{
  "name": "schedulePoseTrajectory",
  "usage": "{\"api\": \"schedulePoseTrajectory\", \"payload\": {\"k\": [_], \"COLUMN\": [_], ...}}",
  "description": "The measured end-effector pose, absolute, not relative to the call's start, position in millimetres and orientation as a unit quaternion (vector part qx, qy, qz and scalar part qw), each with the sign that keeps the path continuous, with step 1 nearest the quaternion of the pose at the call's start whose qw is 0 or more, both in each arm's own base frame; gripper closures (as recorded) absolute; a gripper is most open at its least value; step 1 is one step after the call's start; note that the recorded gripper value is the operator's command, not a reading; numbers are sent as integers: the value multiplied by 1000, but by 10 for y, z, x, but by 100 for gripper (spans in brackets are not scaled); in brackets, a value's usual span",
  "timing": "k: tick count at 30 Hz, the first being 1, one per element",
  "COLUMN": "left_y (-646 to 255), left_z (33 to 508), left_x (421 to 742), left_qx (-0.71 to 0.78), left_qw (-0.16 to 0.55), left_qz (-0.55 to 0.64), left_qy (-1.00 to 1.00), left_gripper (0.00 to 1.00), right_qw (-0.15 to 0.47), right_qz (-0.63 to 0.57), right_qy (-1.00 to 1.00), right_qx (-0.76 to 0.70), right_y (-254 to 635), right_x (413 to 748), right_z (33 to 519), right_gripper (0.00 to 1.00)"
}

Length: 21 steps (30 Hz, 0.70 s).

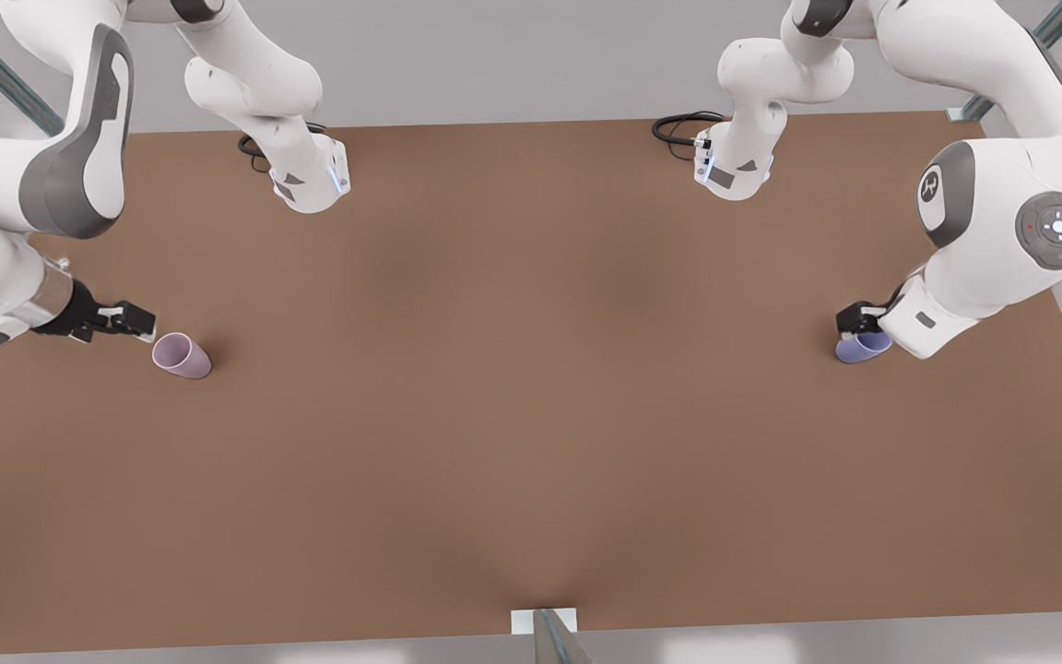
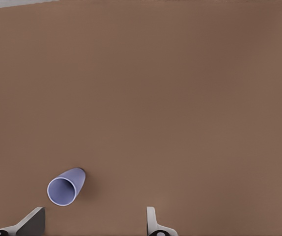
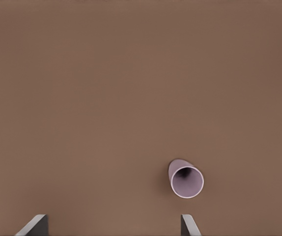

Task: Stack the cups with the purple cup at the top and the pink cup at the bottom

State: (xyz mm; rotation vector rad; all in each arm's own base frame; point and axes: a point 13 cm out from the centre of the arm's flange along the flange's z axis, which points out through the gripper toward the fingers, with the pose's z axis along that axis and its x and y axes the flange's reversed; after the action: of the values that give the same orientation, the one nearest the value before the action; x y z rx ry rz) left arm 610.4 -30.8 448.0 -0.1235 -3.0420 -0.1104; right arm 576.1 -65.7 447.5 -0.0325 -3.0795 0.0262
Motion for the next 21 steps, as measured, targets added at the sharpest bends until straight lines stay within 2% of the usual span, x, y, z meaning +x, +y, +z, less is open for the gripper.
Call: {"api": "schedulePoseTrajectory", "payload": {"k": [4, 13, 17, 21], "left_y": [-304, -261, -256, -256], "left_z": [4462, 4392, 4369, 4364], "left_x": [6129, 6154, 6162, 6164], "left_qx": [-44, -46, -46, -47], "left_qw": [44, 45, 47, 47], "left_qz": [-37, -38, -38, -38], "left_qy": [-997, -997, -997, -997], "left_gripper": [0, 0, 0, 0], "right_qw": [20, 44, 54, 58], "right_qz": [6, -15, -25, -32], "right_qy": [-1000, -997, -997, -998], "right_qx": [-9, -66, -48, -24], "right_y": [-750, -1927, -2017, -2097], "right_x": [5806, 5520, 5487, 5270], "right_z": [4227, 3053, 2463, 2051], "right_gripper": [0, 0, 0, 0]}}
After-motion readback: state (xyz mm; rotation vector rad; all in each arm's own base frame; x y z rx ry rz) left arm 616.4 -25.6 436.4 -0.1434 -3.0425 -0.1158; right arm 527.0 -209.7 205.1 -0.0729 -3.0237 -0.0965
